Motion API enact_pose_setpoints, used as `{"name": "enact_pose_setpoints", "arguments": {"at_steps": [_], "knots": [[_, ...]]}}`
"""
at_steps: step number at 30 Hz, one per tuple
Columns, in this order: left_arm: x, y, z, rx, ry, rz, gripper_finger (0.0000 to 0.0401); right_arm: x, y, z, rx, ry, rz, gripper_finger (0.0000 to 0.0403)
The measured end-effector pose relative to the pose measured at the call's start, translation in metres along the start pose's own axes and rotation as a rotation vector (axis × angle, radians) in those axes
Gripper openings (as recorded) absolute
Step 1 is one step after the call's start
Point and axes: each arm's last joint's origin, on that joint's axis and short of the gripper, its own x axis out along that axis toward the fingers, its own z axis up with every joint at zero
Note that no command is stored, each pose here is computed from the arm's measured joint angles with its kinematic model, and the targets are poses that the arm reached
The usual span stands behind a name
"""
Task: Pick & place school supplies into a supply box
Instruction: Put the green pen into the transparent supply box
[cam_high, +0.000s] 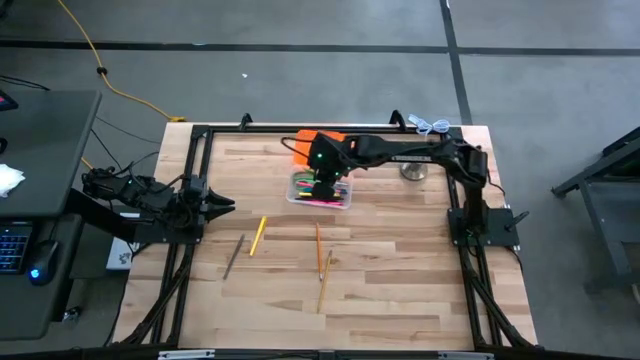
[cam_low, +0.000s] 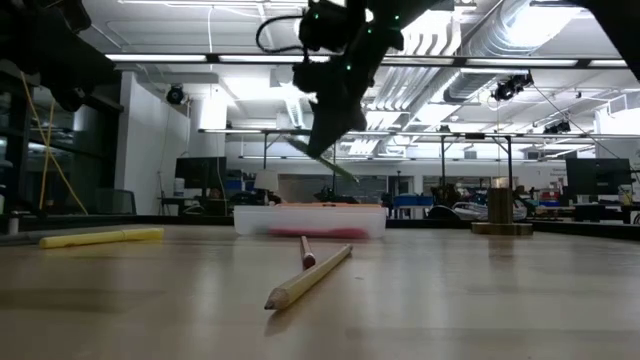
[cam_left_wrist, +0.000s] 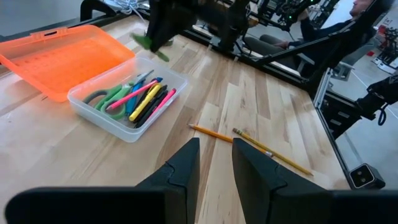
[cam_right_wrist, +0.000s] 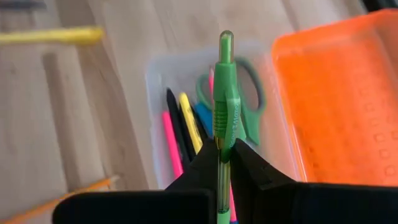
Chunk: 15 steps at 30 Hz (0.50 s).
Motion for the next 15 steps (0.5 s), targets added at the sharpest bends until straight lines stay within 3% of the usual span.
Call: {"name": "enact_pose_setpoints", "arguments": {"at_steps": [15], "knots": [[0.000,0.000,0.000,0.000,0.001,0.000,0.0122,0.044,-0.007,-0.015,-0.061,0.133,-0.009,0.0007]]}}
